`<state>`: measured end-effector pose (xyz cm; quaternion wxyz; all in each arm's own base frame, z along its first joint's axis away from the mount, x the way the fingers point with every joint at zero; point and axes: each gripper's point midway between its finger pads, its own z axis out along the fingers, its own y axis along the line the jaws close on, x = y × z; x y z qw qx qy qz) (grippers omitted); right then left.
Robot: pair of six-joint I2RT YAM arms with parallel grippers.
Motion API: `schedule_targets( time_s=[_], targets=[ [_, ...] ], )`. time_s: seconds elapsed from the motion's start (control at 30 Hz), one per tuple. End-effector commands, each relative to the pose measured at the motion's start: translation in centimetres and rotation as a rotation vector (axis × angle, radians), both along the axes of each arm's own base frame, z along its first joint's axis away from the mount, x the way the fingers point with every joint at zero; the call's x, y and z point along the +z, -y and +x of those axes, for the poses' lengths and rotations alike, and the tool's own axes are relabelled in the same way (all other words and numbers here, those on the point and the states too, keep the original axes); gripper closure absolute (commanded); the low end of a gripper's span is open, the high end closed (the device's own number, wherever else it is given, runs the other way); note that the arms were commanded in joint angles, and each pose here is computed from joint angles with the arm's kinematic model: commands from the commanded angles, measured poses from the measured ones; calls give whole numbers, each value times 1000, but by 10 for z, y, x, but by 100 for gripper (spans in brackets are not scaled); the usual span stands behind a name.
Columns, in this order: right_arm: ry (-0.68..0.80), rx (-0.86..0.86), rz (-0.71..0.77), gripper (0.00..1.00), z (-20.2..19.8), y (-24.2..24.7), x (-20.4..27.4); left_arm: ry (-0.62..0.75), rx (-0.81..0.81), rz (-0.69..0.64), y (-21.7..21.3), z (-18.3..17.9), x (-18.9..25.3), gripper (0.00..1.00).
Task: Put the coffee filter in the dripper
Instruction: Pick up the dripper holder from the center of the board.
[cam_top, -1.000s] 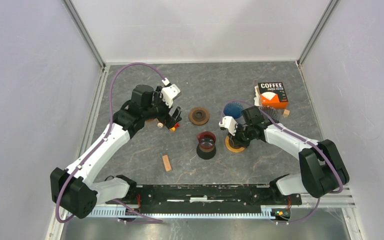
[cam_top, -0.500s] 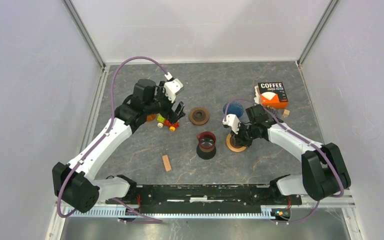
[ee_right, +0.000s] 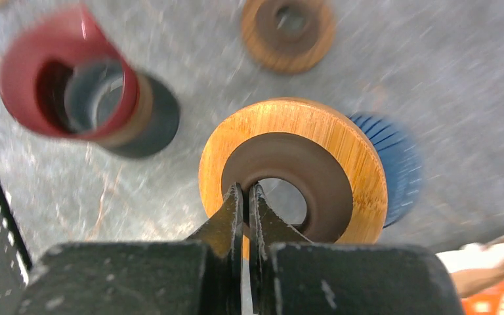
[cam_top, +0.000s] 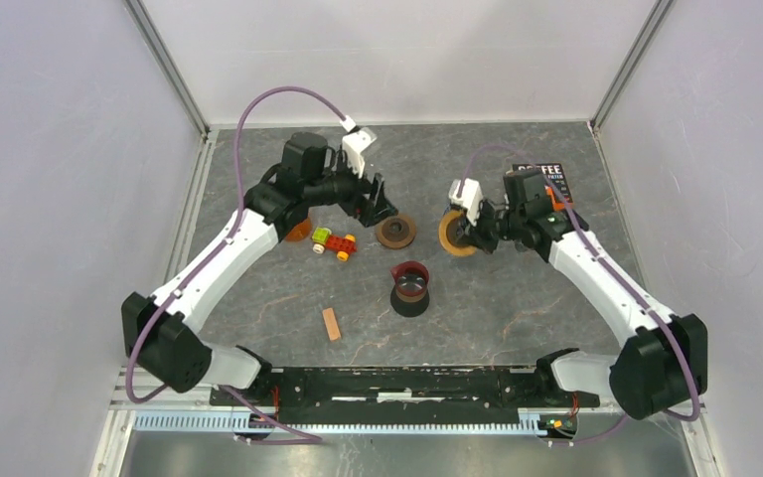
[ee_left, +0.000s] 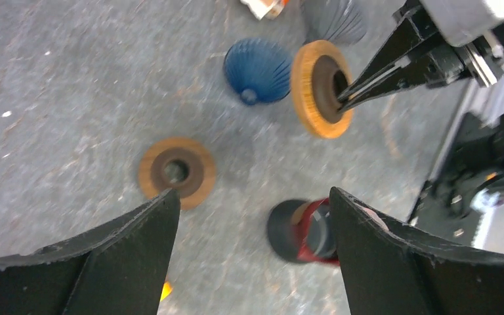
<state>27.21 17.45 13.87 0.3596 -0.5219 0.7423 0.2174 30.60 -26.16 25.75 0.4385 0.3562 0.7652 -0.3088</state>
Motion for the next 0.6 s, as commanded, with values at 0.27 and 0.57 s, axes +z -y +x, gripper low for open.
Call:
schedule_targets(
  time_s=[0.27,0.57],
  targets=[
    [325,-29,353,100,38,-41,166,-313,-52,-387,86,13,80,8],
    [340,-41,379,100,35,-42,172,-434,-98,-452,109,13,73,27]
  ],
)
